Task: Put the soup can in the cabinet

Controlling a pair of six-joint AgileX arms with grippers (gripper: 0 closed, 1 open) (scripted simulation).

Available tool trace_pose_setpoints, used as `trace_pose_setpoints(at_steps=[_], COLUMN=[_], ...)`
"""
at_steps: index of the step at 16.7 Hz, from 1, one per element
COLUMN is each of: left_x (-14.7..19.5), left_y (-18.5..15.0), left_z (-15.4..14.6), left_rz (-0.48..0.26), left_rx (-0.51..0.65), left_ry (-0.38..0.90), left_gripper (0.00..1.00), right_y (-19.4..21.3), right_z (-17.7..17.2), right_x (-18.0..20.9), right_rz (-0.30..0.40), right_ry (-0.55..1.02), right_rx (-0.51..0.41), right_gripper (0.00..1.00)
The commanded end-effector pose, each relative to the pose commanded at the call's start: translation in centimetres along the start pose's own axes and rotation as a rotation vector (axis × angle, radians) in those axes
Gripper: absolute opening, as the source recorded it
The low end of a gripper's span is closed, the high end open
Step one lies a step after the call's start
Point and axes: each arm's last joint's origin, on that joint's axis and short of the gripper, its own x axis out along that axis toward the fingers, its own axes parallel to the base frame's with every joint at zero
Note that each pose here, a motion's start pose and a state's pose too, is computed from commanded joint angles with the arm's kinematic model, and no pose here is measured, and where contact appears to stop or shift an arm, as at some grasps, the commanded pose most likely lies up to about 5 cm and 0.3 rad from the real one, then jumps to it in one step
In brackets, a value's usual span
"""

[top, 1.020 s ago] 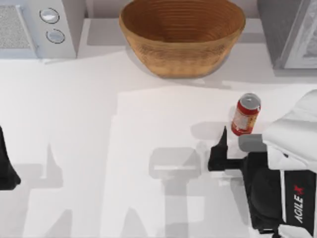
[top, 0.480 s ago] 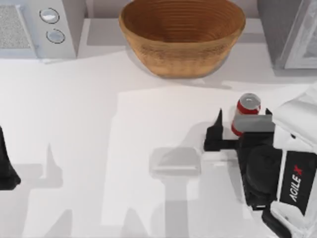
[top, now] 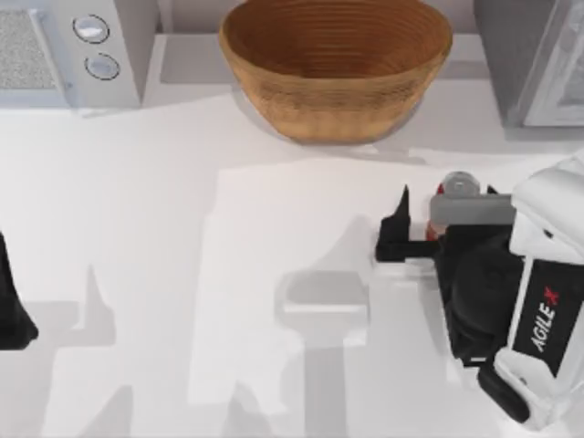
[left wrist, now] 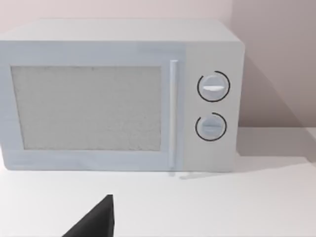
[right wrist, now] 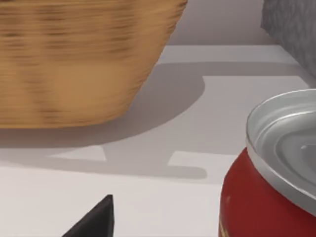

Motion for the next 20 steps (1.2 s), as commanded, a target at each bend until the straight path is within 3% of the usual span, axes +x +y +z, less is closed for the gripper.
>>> trace_pose_setpoints(at_steps=[1,14,20], left_x=[0.0,0.0,0.0], left_y=[0.0,0.0,0.0], left_z=[0.0,0.0,0.0], left_rz=[0.0,0.0,0.0], left_rx=[0.0,0.0,0.0], left_ry=[0.0,0.0,0.0], left_gripper=[1.0,1.0,1.0], right_y=[0.0,0.0,0.0], right_z=[0.0,0.0,0.0], right_x=[0.0,0.0,0.0], right_rz=[0.0,0.0,0.0], right_ry=[0.0,0.0,0.0], right_rx=[0.0,0.0,0.0], right_gripper=[1.0,0.02,0.0])
